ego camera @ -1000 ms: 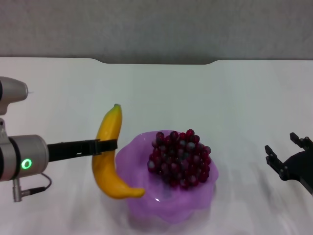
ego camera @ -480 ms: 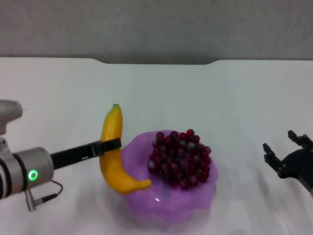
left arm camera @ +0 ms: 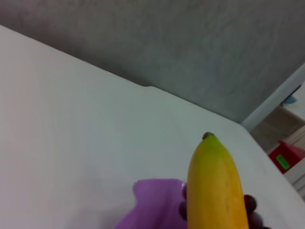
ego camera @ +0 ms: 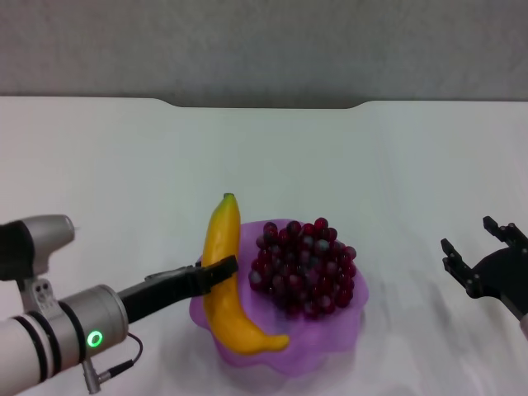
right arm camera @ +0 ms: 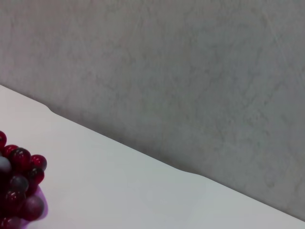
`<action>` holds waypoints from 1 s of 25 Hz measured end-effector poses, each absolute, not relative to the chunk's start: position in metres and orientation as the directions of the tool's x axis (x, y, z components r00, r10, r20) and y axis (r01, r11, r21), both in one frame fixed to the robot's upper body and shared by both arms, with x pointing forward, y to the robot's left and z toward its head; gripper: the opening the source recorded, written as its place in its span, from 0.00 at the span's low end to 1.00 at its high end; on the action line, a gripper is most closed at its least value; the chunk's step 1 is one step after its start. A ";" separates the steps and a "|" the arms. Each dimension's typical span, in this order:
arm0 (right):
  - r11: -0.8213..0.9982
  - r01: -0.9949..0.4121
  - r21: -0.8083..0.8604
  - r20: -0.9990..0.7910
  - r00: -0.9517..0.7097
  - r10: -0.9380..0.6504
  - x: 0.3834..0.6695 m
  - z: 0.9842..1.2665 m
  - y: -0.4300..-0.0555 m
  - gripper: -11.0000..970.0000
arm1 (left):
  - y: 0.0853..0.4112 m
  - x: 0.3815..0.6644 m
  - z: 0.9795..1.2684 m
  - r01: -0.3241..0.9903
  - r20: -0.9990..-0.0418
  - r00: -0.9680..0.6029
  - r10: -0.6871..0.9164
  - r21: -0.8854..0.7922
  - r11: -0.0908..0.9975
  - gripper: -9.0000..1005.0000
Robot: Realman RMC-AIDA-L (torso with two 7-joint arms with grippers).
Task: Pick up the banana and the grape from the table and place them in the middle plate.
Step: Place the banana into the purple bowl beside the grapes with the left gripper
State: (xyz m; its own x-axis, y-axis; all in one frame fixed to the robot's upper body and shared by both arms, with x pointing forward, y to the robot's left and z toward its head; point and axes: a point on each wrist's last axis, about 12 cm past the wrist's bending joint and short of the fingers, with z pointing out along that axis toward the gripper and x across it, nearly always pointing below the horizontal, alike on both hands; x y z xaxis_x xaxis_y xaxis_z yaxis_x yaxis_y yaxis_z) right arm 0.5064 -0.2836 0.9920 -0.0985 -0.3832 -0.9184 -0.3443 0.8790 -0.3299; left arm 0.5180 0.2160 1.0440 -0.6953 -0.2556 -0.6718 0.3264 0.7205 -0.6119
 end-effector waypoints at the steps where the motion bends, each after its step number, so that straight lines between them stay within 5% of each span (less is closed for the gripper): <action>1: 0.879 -0.344 -0.330 -0.918 -0.098 -0.383 0.506 0.992 -0.284 0.75 | 0.214 0.518 1.040 0.326 -0.680 -0.689 -0.249 -0.598 0.732 0.50; 25: 0.876 -0.350 -0.332 -0.919 -0.092 -0.384 0.507 0.993 -0.281 0.75 | 0.193 0.534 1.023 0.299 -0.687 -0.691 -0.226 -0.555 0.776 0.57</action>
State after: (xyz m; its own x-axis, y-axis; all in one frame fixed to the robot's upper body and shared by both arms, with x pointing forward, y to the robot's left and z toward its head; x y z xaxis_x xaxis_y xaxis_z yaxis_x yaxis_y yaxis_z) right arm 0.5073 -0.2814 0.9929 -0.0915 -0.3844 -0.9186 -0.3502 0.8760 -0.3316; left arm 0.5344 0.1934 1.0229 -0.6906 -0.2261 -0.6870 0.2986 0.7761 -0.5555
